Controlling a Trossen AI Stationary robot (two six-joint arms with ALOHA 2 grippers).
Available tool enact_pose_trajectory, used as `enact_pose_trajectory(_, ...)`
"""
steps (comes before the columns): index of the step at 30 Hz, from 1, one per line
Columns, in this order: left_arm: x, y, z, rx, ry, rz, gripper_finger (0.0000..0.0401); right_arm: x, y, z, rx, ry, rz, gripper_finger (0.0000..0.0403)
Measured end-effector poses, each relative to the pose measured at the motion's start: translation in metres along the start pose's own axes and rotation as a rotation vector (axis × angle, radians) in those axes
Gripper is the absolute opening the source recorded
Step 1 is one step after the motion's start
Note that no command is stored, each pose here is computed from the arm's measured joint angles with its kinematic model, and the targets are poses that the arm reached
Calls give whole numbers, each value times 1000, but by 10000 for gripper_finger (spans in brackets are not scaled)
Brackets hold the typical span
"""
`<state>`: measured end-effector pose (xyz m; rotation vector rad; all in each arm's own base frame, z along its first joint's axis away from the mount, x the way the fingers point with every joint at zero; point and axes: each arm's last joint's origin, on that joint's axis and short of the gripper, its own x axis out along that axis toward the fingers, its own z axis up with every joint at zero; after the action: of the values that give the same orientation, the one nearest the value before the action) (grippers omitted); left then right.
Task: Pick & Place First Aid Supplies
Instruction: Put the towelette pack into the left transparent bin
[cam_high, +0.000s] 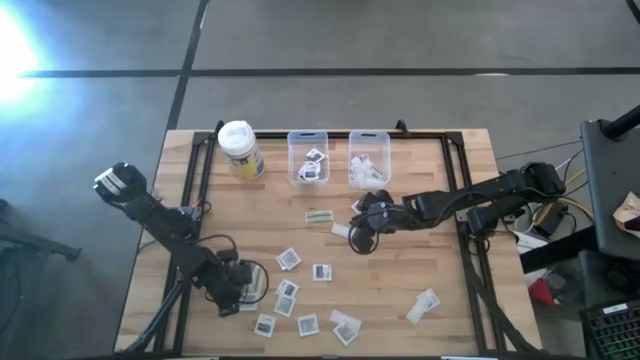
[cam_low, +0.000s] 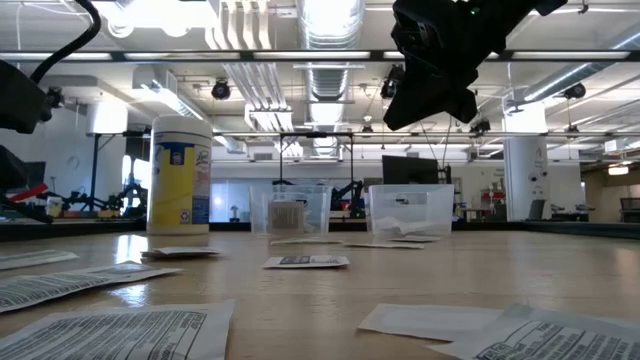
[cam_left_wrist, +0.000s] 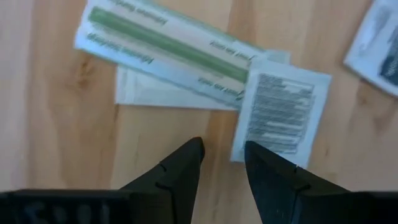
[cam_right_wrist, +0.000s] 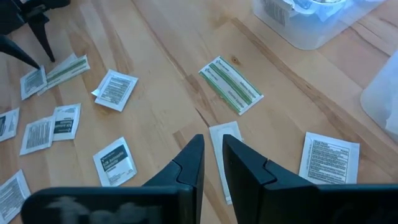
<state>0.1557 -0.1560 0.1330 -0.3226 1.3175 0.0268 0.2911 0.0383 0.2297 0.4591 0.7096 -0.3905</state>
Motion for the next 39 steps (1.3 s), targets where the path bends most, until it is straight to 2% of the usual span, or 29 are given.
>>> enact_pose_trajectory(6, -3, 1, -1, 6, 26, 37, 151, 0, 0, 0, 11, 0, 1, 56)
enact_pose_trajectory(12, -16, -12, 8, 82, 11, -1, 151, 0, 0, 0, 15, 0, 1, 56)
enact_pose_trajectory(15, -26, -24, 17, 133, -36, -55, 151, 0, 0, 0, 15, 0, 1, 56)
enact_pose_trajectory(21, -21, -30, 19, 185, -54, -61, 151, 0, 0, 0, 15, 0, 1, 56)
enact_pose_trajectory(33, 8, -25, 13, 183, 25, 46, 151, 0, 0, 0, 9, 0, 0, 56)
enact_pose_trajectory(39, 14, -7, 2, 115, 140, 228, 146, 0, 0, 0, 9, 0, 1, 56)
